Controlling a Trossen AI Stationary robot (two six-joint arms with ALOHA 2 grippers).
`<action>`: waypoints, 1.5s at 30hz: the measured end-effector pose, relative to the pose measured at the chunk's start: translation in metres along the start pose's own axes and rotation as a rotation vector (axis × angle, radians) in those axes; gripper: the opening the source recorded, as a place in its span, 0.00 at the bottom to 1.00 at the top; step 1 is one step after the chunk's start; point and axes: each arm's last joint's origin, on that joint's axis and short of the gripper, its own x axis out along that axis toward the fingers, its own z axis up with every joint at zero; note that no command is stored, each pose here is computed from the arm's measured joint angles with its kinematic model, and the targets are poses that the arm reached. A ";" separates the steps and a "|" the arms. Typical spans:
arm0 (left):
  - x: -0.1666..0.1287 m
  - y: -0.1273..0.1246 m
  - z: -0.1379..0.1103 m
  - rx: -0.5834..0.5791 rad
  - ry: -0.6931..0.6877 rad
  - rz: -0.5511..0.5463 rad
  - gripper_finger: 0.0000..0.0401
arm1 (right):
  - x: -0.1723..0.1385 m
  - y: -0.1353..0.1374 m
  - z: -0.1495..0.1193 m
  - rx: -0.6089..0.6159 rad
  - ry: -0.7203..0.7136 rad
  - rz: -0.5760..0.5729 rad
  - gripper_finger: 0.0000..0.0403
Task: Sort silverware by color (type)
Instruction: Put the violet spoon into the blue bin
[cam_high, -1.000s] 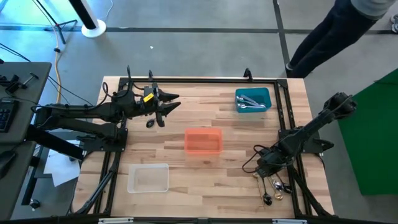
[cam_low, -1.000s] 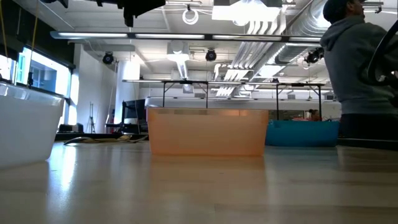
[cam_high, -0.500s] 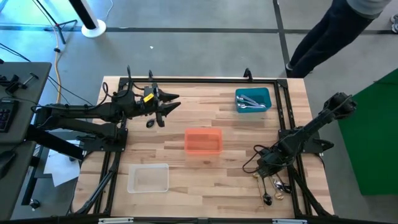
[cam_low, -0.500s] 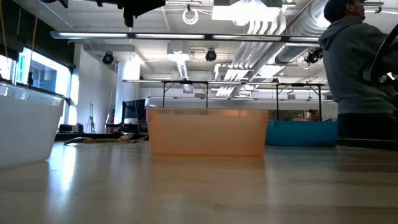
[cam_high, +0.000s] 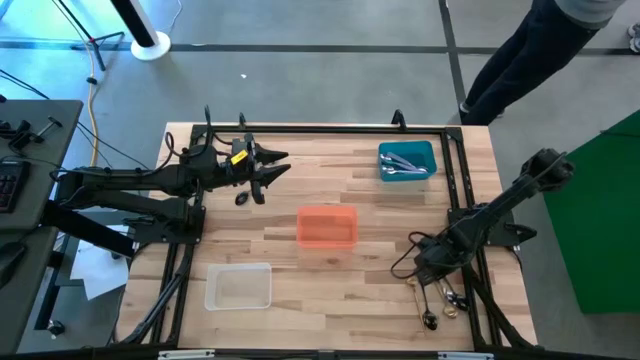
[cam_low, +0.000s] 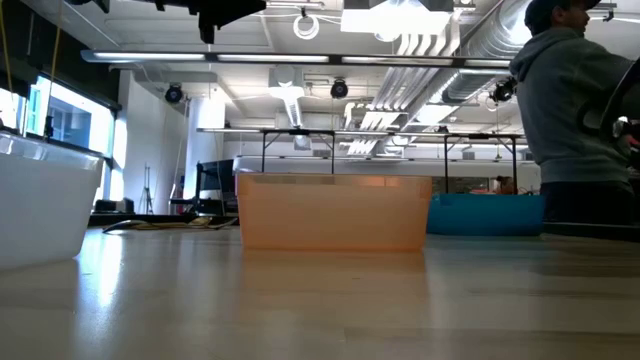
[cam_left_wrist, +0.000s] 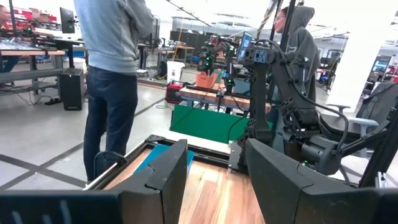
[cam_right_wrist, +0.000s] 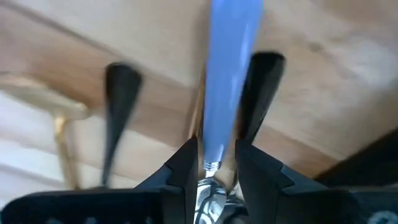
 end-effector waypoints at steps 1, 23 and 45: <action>0.000 0.000 0.000 0.002 0.000 0.000 0.39 | -0.001 -0.001 0.000 0.000 -0.003 -0.003 0.22; 0.000 0.000 0.000 0.001 0.000 0.000 0.39 | 0.001 -0.007 0.001 0.010 0.006 -0.026 0.22; 0.000 0.004 0.000 0.028 -0.002 0.021 0.39 | 0.007 -0.004 0.004 0.075 -0.031 -0.002 0.22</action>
